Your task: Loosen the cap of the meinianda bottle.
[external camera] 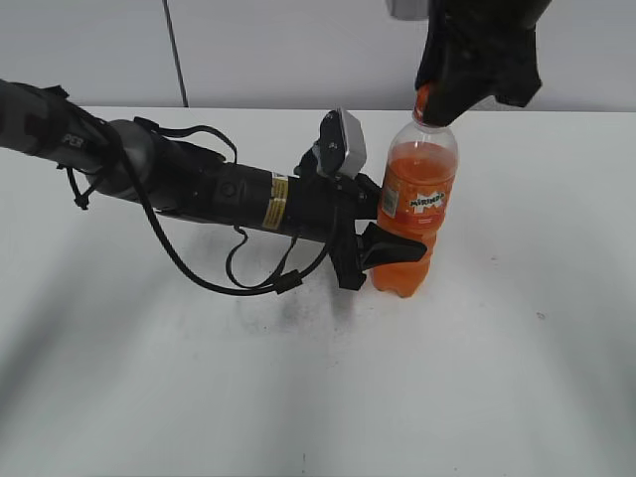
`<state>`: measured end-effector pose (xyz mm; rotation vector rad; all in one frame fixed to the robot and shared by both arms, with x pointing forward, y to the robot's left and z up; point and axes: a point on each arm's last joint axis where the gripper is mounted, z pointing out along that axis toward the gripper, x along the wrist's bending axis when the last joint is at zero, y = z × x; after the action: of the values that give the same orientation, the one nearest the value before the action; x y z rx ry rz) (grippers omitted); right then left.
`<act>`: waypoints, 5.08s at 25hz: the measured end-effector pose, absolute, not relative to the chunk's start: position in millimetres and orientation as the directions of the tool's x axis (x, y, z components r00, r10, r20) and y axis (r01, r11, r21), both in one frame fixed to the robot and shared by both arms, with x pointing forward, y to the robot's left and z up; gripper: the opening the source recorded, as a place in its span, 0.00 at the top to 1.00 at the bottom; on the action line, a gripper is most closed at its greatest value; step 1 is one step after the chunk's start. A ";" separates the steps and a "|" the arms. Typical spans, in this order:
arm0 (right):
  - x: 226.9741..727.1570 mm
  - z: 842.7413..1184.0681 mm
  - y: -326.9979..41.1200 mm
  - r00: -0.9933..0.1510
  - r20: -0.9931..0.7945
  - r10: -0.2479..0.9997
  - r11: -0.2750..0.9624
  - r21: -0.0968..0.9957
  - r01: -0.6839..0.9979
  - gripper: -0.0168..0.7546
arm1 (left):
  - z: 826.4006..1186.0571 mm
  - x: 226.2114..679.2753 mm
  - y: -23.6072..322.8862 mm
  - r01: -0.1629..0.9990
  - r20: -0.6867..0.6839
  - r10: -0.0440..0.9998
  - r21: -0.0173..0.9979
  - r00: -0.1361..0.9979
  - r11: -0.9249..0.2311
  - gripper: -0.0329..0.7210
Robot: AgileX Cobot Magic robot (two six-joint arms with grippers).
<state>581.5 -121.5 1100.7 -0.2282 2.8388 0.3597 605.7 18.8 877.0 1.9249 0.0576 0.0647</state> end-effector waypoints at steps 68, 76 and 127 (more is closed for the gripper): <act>579.0 1105.7 -119.5 -0.953 -0.287 -0.093 0.949 0.264 -0.172 0.63 | 877.0 606.1 19.5 0.012 0.015 0.073 0.938 0.997 -0.347 0.45; 559.0 1143.0 -128.4 -0.923 -0.172 0.343 0.857 0.460 0.233 0.63 | 876.9 606.0 19.5 0.011 0.015 0.072 0.937 0.997 -0.348 0.45; 628.8 876.0 -272.2 -0.119 0.005 0.993 0.103 0.452 0.886 0.63 | 878.3 607.3 19.5 0.021 0.009 0.087 0.941 0.996 -0.337 0.45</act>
<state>628.8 -272.2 876.0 1.8540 2.0858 0.5036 607.3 19.5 878.3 1.9142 0.0774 0.0670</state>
